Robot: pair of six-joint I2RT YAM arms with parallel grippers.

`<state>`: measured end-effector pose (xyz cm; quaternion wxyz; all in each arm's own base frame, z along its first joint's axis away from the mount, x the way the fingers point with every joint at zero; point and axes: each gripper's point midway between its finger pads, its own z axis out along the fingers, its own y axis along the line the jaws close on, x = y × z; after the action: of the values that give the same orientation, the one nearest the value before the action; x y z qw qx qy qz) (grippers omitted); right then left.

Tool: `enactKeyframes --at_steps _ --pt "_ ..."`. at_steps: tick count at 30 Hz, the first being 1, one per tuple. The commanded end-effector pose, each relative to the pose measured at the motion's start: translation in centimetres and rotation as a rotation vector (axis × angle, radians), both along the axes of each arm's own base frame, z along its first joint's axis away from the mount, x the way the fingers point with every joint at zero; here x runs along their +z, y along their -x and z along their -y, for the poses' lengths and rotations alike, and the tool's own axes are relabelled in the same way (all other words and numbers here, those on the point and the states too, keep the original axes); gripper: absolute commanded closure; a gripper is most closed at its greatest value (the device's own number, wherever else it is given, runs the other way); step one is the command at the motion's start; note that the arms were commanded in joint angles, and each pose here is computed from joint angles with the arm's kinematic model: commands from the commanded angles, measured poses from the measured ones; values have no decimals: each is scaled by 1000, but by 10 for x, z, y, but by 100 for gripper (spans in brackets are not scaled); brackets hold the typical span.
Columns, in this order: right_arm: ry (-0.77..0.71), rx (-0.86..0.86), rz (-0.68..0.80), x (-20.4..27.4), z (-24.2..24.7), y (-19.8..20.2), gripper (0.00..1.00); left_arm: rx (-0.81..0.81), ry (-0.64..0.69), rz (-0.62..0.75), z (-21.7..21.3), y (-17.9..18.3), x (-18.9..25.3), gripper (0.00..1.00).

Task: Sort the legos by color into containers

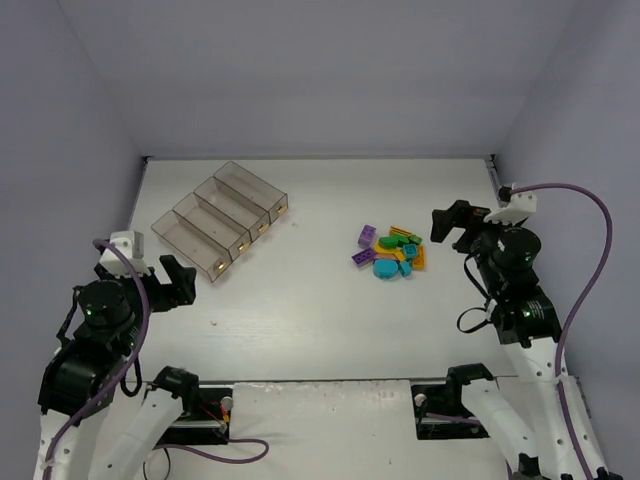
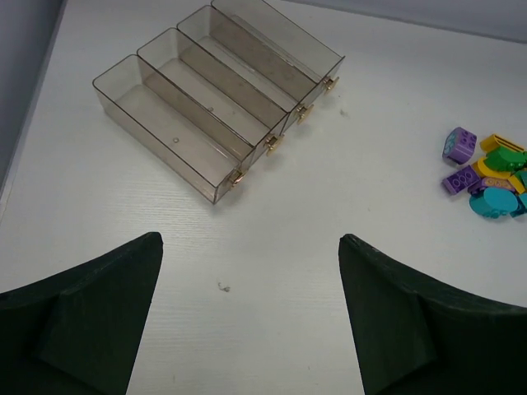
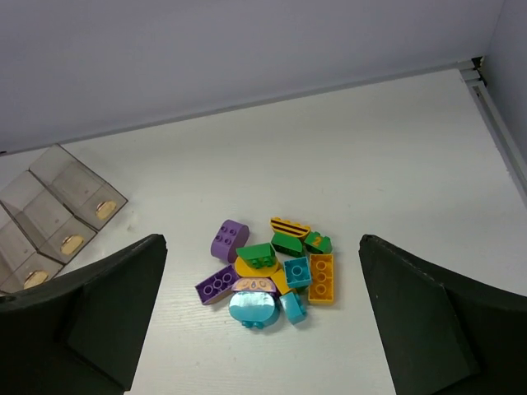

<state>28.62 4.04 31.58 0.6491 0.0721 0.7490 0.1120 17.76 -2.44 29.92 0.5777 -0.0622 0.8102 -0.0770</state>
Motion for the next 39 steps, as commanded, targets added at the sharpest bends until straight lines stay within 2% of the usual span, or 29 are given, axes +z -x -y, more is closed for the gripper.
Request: enactKeyframes --at_steps 1,5,8,11,12,15,16,18,19,21,22,24,25,27,28,29,30,31,39 --pt "-23 -30 35 9 1 -9 0 -96 -11 22 20 -22 13 19" --pt "-11 43 -5 -2 -15 -14 0 -264 -8 -50 58 -55 3 19" --pt "-10 61 -34 -10 -19 -17 0 -415 46 -89 99 -81 4 20" --pt "-25 133 -48 -13 -32 -15 0 -516 27 -63 135 -107 16 26" --pt "-32 154 -58 -15 -36 -15 0 -586 8 -29 159 -108 23 28" --pt "-54 201 -84 -21 -46 -14 0 -714 -58 4 211 -124 25 28" --pt "-74 204 -93 -23 -47 -13 0 -748 -75 -37 228 -135 8 28" --pt "-94 193 -116 -29 -47 -14 0 -831 -80 -6 258 -144 13 28" --pt "-106 183 -129 -32 -46 -14 0 -883 -99 -56 281 -149 -12 28" --pt "-117 144 -168 -41 -42 -16 0 -958 -125 -17 310 -156 -9 28" --pt "-126 122 -181 -44 -39 -17 0 -998 -148 -57 330 -161 -34 28" --pt "-126 85 -212 -52 -34 -18 0 -1059 -158 -6 355 -169 -28 28" --pt "-126 71 -224 -56 -32 -18 0 -1081 -163 -44 368 -176 -52 28" --pt "-132 40 -259 -64 -28 -18 1 -1132 -136 -11 389 -182 -46 35" --pt "-136 36 -274 -67 -28 -17 1 -1145 -137 -44 399 -189 -66 37" --pt "-139 30 -298 -73 -27 -16 1 -1157 -129 -45 405 -191 -68 39" --pt "-144 34 -310 -76 -28 -14 1 -1176 -116 -23 413 -195 -61 39" --pt "-149 31 -323 -79 -28 -13 1 -1179 -118 -51 419 -200 -78 39" --pt "-201 15 -404 -106 -30 2 1 -1209 -118 -15 458 -213 -104 40"
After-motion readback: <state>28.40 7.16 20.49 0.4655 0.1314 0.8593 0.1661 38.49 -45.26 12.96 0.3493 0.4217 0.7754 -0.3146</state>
